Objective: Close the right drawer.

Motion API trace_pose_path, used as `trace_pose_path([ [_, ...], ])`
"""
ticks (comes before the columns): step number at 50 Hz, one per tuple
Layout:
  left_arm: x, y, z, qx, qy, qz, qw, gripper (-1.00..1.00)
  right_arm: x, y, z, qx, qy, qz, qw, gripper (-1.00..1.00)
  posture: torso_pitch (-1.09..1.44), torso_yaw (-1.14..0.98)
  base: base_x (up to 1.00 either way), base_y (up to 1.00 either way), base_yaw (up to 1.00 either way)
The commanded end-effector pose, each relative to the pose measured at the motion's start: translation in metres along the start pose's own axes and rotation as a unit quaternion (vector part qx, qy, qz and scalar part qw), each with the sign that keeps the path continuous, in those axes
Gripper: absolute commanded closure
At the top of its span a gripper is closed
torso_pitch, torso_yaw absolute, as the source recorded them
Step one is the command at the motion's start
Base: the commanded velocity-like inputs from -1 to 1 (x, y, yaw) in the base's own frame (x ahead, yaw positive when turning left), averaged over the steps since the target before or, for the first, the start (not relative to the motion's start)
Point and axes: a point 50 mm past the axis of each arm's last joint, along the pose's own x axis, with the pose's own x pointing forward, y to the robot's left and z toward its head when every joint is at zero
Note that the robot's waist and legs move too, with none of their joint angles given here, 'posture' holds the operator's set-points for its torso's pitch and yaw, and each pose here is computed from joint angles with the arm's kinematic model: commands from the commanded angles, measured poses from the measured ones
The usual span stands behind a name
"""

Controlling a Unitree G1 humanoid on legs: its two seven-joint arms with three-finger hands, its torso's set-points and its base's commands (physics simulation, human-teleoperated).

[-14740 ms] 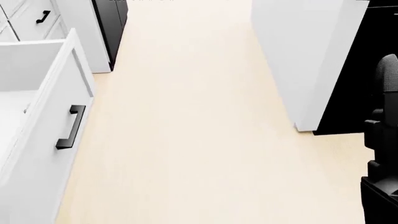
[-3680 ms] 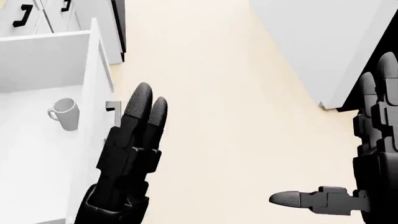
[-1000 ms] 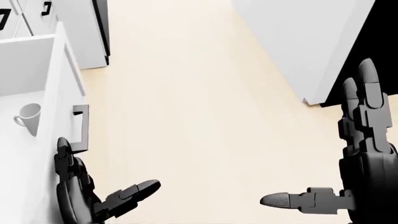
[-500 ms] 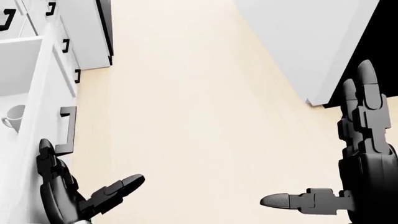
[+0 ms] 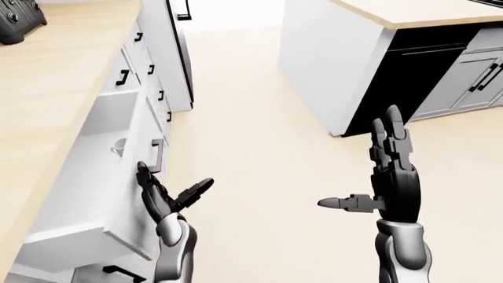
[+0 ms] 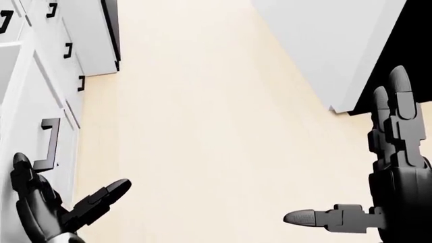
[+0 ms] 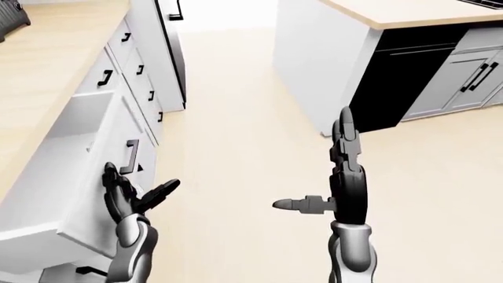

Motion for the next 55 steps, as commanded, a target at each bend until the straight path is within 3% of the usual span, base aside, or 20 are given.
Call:
trace_pose_path([
  [1, 0.011, 0.008, 0.026, -0.031, -0.058, 0.033, 0.9973, -1.00, 0.005, -0.001, 0.014, -0.003, -0.043, -0.002, 0.9991, -1.00, 0.00, 0.00, 0.00, 0.00, 0.00],
  [22, 0.022, 0.019, 0.025, -0.031, -0.059, 0.056, 0.9962, -1.00, 0.005, 0.000, 0.015, -0.001, -0.040, 0.000, 0.9992, -1.00, 0.00, 0.00, 0.00, 0.00, 0.00],
  [55, 0.041, 0.055, 0.037, -0.050, -0.066, 0.107, 0.9908, -1.00, 0.006, 0.002, 0.013, -0.003, -0.037, 0.003, 0.9993, -1.00, 0.00, 0.00, 0.00, 0.00, 0.00],
])
